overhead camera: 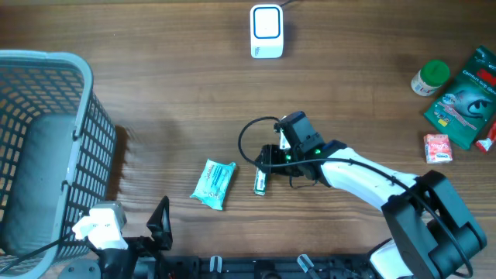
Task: Scan the item barcode
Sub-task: 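Move the right gripper to the green battery pack, then lower the right gripper and grasp the green battery pack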
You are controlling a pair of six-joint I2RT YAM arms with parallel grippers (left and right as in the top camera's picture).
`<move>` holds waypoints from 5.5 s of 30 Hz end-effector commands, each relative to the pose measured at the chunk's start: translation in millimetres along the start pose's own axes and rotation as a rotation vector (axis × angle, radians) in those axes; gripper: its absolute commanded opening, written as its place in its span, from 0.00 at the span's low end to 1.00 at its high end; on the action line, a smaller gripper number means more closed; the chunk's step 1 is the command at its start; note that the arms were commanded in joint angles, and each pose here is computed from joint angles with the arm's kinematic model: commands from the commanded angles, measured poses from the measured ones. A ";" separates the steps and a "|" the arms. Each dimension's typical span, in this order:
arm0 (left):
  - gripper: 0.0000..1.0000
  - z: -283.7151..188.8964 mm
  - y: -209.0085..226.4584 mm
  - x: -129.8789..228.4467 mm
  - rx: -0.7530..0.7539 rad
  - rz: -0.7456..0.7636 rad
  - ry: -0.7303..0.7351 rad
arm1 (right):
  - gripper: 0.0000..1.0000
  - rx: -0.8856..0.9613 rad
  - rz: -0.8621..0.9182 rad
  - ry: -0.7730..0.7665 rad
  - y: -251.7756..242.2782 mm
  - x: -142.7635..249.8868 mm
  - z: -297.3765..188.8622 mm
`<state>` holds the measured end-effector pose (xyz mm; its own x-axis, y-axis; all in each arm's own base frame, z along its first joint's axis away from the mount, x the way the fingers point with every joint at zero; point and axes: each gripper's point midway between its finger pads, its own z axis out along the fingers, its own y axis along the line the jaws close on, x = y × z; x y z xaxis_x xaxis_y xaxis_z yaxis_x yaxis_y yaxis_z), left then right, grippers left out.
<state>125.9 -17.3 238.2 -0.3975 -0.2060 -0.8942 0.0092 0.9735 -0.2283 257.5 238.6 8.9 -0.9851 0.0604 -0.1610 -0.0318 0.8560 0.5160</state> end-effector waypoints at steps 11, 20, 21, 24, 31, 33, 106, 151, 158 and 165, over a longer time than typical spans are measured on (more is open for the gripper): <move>1.00 -0.7 -2.1 -0.2 0.011 -0.007 -0.005 | 0.29 0.025 0.086 -0.027 -3.7 -7.4 -2.0; 1.00 -0.7 -2.1 -0.2 0.011 -0.007 -0.005 | 0.36 0.114 0.511 -0.026 -56.3 -15.4 -38.6; 1.00 -0.7 -2.1 -0.2 0.011 -0.007 -0.005 | 0.36 0.127 0.562 -0.025 -64.2 -15.4 -42.2; 1.00 -0.7 -2.1 -0.2 0.011 -0.007 -0.005 | 0.36 0.135 0.761 0.005 -84.3 -11.9 -53.0; 1.00 -0.7 -2.1 -0.2 0.011 -0.007 -0.005 | 0.62 -0.033 0.903 0.071 -79.7 -21.2 -66.4; 1.00 -0.7 -2.1 -0.2 0.011 -0.007 -0.005 | 0.94 -0.037 0.845 0.066 -84.7 -22.2 -69.3; 1.00 -0.7 -2.1 -0.2 0.012 -0.007 -0.005 | 0.77 0.028 0.993 0.498 -96.8 62.8 -11.9; 1.00 -0.7 -2.1 -0.2 0.012 -0.007 -0.005 | 0.04 -0.223 1.284 0.772 -42.0 59.8 -57.9; 1.00 -0.7 -2.1 -0.2 0.011 -0.007 -0.005 | 0.04 0.046 1.260 0.580 -46.2 24.3 -101.0; 1.00 -0.7 -2.1 -0.2 0.011 -0.007 -0.005 | 0.04 0.068 1.315 0.345 -26.4 9.3 -162.2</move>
<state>125.8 -17.3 238.1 -0.3978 -0.2060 -0.8940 0.0091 0.9735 -0.2283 221.4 149.0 120.1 -0.3303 0.6012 0.7276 0.9226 0.3683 0.1145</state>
